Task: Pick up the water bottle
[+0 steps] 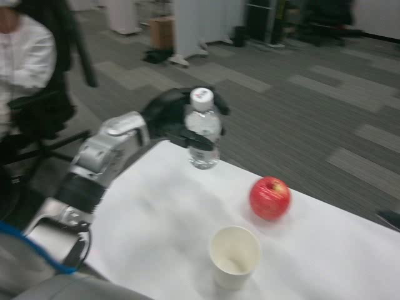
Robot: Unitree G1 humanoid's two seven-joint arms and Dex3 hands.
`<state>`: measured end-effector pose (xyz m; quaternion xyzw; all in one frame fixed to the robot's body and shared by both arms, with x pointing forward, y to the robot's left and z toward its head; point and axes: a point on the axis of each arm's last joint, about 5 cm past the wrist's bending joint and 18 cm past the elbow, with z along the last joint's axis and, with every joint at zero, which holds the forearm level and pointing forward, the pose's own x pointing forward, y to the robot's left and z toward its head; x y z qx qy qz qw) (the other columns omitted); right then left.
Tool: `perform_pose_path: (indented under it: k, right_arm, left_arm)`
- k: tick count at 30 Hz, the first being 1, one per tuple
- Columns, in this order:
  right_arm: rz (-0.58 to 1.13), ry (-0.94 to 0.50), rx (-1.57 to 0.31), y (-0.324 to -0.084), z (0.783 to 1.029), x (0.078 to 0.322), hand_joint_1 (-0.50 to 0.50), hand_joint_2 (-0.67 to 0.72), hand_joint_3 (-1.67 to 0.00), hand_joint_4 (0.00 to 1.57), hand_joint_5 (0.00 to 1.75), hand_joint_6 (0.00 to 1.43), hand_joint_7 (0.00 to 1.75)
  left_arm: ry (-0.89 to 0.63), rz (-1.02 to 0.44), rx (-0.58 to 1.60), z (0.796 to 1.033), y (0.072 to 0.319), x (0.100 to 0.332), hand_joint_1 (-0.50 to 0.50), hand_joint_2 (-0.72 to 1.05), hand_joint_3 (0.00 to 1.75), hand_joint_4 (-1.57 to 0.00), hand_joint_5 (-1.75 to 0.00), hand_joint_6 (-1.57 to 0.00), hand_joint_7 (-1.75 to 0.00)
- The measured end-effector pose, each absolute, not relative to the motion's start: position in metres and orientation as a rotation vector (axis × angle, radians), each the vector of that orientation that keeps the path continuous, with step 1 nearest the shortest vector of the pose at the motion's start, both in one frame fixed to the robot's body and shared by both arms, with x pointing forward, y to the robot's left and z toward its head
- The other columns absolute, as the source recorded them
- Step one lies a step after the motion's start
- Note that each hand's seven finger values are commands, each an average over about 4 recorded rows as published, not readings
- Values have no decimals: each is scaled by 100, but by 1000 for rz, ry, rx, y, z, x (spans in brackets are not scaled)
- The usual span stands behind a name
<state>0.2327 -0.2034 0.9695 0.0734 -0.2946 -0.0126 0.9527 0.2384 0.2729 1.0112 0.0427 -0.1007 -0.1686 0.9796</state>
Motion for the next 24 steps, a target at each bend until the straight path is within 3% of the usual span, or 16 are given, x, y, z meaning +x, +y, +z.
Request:
perform_pose_path:
  k: [8, 12, 24]
  right_arm:
    - [3, -598, 142, -202, 969, 233, -46, -22, 0, 0, 0, 0, 0]
    - [36, -601, 131, -202, 969, 233, -46, -24, 0, 0, 0, 0, 0]
    - [170, -563, 85, -199, 970, 233, -46, -29, 0, 0, 0, 0, 0]
  left_arm:
    - [-173, -360, 84, 1007, 267, 245, -8, 78, 9, -131, -175, -113, -147]
    - [-167, -381, 80, 1006, 261, 249, -8, 78, 0, -131, -175, -113, -147]
    - [-155, -404, 84, 1006, 255, 257, -8, 78, 0, -131, -175, -113, -147]
